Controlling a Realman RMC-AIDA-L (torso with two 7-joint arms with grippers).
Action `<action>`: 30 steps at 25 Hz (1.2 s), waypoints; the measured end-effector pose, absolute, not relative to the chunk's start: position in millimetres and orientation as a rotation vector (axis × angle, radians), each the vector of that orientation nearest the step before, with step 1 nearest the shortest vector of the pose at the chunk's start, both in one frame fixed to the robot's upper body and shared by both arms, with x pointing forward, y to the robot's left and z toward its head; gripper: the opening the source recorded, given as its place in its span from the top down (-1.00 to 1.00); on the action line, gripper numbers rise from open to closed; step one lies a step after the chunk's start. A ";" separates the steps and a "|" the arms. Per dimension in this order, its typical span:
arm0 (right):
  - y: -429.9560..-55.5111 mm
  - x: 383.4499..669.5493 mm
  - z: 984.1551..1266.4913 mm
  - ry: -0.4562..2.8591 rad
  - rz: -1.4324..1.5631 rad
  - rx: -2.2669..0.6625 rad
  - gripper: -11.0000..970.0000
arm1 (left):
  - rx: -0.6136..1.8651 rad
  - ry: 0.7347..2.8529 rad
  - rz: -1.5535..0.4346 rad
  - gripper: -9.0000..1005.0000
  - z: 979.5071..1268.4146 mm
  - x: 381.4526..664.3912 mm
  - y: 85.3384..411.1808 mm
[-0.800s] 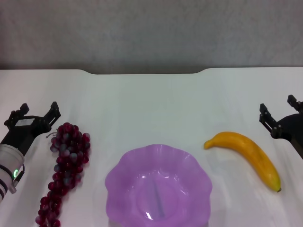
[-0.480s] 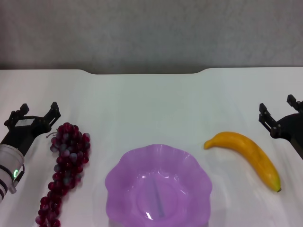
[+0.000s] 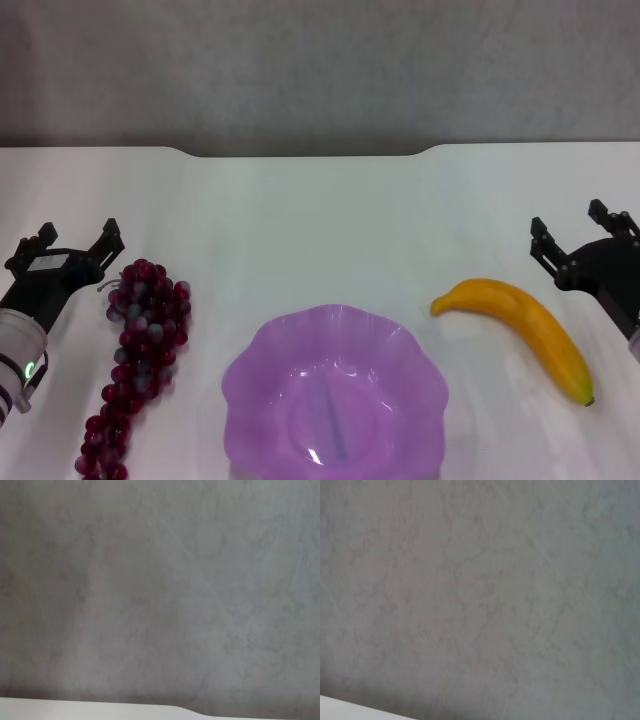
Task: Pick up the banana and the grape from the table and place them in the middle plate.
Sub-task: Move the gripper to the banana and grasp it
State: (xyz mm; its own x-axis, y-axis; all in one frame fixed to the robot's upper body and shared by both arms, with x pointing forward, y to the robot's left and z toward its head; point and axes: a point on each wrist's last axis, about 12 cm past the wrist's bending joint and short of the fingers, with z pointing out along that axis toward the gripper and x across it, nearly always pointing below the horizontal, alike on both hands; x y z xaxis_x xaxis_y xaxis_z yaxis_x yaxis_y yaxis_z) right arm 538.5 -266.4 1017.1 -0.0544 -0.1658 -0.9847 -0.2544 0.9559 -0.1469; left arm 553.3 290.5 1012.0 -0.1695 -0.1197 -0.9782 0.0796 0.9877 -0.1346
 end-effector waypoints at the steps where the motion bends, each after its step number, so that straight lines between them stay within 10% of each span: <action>1: -265.1 539.3 1018.0 1.639 0.083 -0.323 -0.60 | -0.031 1.735 -0.175 -0.77 1011.5 553.0 291.0; 30: -298.4 572.1 1105.4 2.301 0.295 -0.342 -0.60 | -0.029 1.751 -0.156 -0.77 1009.2 552.2 294.6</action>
